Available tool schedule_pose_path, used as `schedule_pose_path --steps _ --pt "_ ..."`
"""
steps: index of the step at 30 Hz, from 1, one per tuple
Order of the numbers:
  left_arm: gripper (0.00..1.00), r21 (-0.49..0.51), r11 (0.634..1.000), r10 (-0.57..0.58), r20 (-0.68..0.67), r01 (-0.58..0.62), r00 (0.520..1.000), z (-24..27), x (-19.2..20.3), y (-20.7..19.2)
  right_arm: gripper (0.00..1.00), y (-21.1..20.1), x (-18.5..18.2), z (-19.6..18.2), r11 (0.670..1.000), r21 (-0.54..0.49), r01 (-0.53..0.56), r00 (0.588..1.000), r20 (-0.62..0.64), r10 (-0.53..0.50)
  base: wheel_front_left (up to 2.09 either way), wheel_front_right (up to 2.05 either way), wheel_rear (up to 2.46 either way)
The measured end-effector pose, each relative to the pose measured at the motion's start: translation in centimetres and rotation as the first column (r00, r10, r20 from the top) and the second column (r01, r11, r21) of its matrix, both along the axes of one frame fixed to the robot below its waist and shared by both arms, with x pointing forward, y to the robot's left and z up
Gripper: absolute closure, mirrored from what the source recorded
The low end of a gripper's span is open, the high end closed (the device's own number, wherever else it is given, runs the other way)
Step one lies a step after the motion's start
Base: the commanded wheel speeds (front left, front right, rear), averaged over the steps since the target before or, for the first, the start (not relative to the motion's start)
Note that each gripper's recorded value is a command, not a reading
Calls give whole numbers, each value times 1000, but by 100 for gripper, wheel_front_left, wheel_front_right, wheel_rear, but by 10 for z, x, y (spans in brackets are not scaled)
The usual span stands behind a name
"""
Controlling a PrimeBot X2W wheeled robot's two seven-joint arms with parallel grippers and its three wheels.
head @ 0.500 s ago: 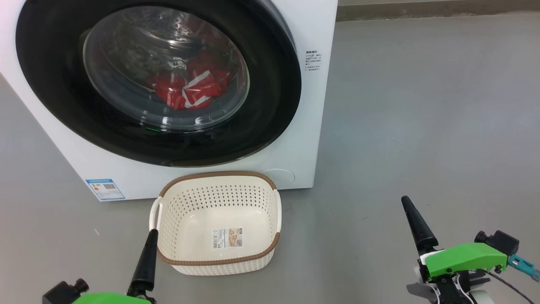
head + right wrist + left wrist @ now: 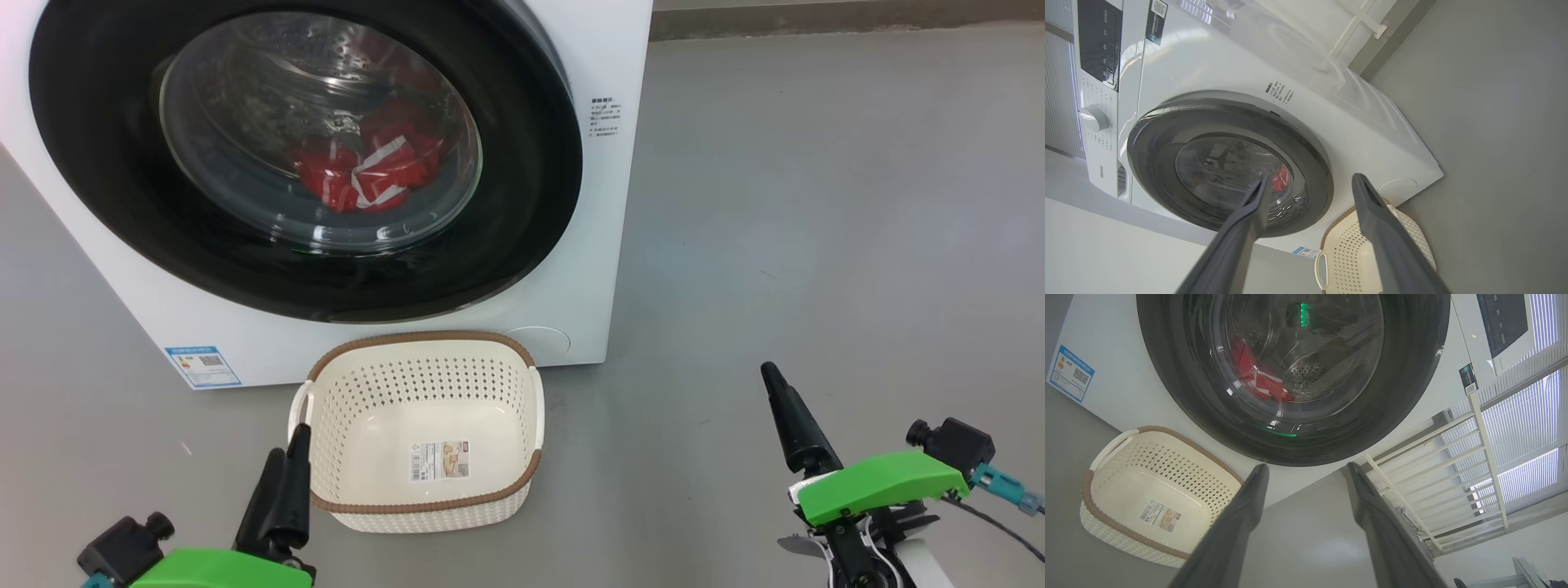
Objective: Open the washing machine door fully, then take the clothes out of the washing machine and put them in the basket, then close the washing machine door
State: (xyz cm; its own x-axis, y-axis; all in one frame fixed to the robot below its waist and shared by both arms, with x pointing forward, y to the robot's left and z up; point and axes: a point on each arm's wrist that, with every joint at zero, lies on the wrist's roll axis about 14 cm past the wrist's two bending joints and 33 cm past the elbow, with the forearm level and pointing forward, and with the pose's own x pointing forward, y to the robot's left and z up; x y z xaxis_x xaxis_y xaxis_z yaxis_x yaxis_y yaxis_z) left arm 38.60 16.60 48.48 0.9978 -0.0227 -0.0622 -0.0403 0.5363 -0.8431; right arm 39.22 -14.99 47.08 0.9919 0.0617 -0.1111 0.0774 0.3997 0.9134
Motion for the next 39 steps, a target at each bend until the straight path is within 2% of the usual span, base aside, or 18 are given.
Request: schedule_pose_path --steps 13,22,34,39 --pt "0 209 978 -17 51 6 999 14 7 -2 0 5 10 16 980 -199 -27 997 67 41 0 0 0" --pt "0 341 940 -27 69 2 997 19 13 -5 0 9 19 30 935 -354 -34 990 119 81 0 0 0" --pt "0 468 882 -14 127 -47 992 37 24 -3 0 14 30 47 864 -504 -13 976 183 122 0 0 0" --pt "0 527 848 -18 145 -62 989 40 25 -3 0 14 32 51 832 -554 -4 971 198 136 0 0 0"
